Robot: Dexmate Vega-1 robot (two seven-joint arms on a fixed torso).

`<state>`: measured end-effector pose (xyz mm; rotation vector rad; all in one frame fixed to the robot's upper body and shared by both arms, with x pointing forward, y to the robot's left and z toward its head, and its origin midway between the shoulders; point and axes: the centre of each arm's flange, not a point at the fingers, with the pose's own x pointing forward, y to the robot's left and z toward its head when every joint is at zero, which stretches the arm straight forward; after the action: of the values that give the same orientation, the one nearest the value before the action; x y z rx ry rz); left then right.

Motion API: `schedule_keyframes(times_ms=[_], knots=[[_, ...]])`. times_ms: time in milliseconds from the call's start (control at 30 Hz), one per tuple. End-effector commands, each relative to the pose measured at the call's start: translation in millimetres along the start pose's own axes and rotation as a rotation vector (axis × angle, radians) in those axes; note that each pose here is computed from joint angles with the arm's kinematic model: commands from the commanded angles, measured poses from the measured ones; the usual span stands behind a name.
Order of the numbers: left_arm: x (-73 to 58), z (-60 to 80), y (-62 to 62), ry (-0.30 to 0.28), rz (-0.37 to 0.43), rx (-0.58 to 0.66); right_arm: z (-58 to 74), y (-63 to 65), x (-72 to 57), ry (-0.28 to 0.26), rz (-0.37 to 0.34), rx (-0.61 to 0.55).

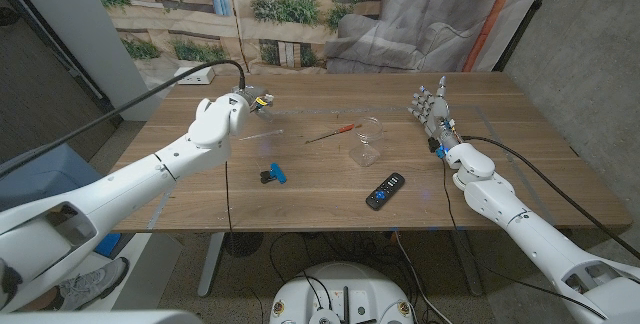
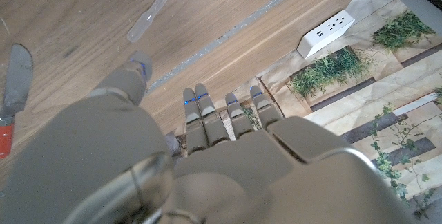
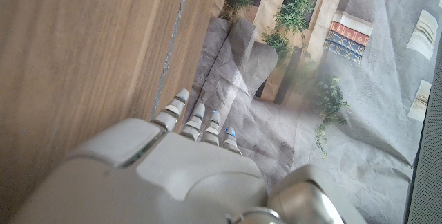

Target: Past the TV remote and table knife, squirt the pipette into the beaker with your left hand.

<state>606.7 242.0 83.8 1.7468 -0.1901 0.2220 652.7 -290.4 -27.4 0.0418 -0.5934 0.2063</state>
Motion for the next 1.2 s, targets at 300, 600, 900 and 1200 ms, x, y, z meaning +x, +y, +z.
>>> schedule_keyframes(times_ms=[300, 600, 900, 1200], knots=[[11.6, 20.0, 1.9, 0.044, -0.033, 0.015, 0.0, -0.2, -0.1, 0.000, 0.000, 0.000], [17.0, 21.7, -1.8, 0.070, -0.034, 0.036, 0.0, -0.2, -0.2, 0.000, 0.000, 0.000], [22.6, 25.8, -9.9, 0.075, -0.026, 0.061, -0.1, 0.0, 0.0, 0.000, 0.000, 0.000], [27.7, 32.7, -22.1, 0.072, -0.046, 0.080, -0.2, 0.0, -0.1, 0.000, 0.000, 0.000]])
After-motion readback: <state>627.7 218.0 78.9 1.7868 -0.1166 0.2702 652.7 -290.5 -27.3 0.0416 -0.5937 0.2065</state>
